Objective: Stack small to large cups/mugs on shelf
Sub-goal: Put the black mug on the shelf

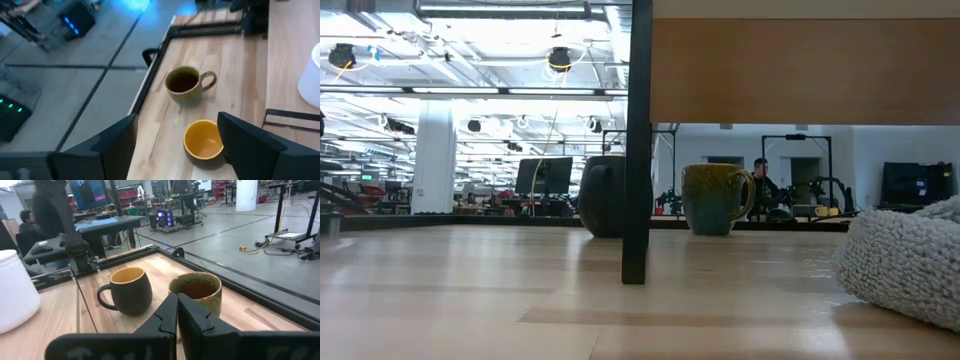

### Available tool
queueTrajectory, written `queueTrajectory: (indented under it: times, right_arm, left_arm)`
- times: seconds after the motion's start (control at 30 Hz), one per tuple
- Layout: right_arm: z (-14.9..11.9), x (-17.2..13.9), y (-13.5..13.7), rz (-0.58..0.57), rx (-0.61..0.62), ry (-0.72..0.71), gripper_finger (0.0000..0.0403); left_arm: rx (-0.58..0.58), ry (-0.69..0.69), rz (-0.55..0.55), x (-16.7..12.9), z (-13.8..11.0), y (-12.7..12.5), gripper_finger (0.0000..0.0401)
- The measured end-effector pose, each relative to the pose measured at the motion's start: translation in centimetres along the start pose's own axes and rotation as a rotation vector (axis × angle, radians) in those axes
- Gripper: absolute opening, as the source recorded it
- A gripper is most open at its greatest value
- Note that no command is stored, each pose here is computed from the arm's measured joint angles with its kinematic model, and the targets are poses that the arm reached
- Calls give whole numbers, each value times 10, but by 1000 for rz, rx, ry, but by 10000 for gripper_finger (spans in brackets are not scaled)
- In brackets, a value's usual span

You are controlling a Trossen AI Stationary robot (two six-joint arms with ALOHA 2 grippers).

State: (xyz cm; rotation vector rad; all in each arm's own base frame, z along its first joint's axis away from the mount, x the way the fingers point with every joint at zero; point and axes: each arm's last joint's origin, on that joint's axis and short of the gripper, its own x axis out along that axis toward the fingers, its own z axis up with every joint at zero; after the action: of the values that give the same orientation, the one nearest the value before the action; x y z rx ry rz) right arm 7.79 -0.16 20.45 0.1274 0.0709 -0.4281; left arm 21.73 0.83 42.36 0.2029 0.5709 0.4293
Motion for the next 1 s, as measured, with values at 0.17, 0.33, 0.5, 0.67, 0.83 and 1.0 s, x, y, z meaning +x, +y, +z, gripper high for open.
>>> queueTrajectory:
  times: [0.17,0.33,0.5,0.67,0.83,1.0]
  right_arm:
    - [0,0,0,13,1,2,33]
    - [0,0,0,14,1,2,33]
    - [0,0,0,14,7,2,33]
    - [0,0,0,14,8,2,33]
    - [0,0,0,14,8,2,33]
    - [0,0,0,14,2,2,33]
  left_arm:
    - [-76,-96,-3,-9,-55,1,266]
    - [-152,-159,-3,-9,-110,-2,266]
    - [-219,-225,-19,0,-165,-11,266]
    - [-260,-300,-34,13,-211,-21,266]
    - [-321,-338,-40,19,-242,-26,266]
    - [-361,-366,-45,24,-264,-30,266]
